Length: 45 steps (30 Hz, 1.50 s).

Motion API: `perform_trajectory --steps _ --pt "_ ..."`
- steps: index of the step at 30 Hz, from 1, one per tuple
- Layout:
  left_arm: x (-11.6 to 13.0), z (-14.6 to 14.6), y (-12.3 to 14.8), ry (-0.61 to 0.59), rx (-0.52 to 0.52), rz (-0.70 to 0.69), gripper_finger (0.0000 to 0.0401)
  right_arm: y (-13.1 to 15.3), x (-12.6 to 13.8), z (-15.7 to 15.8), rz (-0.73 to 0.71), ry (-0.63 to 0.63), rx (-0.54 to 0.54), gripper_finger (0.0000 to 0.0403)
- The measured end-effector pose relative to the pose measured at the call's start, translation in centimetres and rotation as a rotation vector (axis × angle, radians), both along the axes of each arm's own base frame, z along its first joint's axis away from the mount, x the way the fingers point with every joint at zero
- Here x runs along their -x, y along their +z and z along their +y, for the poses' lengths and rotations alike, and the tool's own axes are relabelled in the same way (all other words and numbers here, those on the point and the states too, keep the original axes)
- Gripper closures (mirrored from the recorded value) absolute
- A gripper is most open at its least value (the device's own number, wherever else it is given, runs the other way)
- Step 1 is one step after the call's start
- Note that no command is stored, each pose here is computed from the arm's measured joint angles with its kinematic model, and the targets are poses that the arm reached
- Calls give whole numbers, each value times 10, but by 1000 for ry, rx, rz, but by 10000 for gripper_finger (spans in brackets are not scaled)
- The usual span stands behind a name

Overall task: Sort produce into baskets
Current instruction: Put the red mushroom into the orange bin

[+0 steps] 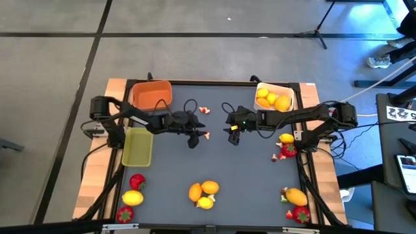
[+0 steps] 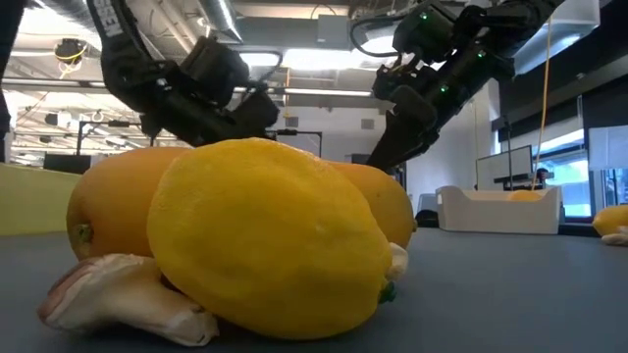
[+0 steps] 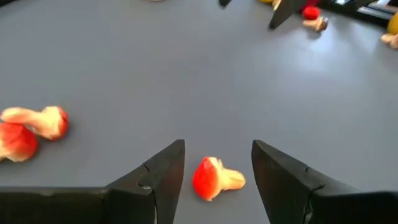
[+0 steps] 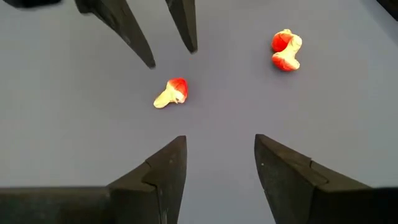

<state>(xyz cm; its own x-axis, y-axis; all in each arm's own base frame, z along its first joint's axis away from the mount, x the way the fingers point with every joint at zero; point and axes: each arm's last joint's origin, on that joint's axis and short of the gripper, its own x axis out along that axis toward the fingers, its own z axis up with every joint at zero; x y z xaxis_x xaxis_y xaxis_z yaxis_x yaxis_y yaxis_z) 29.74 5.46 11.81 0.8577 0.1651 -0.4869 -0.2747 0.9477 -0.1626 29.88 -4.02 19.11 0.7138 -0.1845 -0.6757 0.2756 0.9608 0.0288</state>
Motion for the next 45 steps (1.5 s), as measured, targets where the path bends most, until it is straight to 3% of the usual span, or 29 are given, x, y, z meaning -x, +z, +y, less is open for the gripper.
perform_trajectory --steps 13,31,45 --pt "-20 8 -14 44 65 108 219 0 0 0 -5 -20 -24 214" --pt "-21 4 -19 33 56 147 222 -1 0 0 1 -15 -30 214" --pt "-26 3 -22 23 55 157 340 -1 0 0 2 -15 -30 214"
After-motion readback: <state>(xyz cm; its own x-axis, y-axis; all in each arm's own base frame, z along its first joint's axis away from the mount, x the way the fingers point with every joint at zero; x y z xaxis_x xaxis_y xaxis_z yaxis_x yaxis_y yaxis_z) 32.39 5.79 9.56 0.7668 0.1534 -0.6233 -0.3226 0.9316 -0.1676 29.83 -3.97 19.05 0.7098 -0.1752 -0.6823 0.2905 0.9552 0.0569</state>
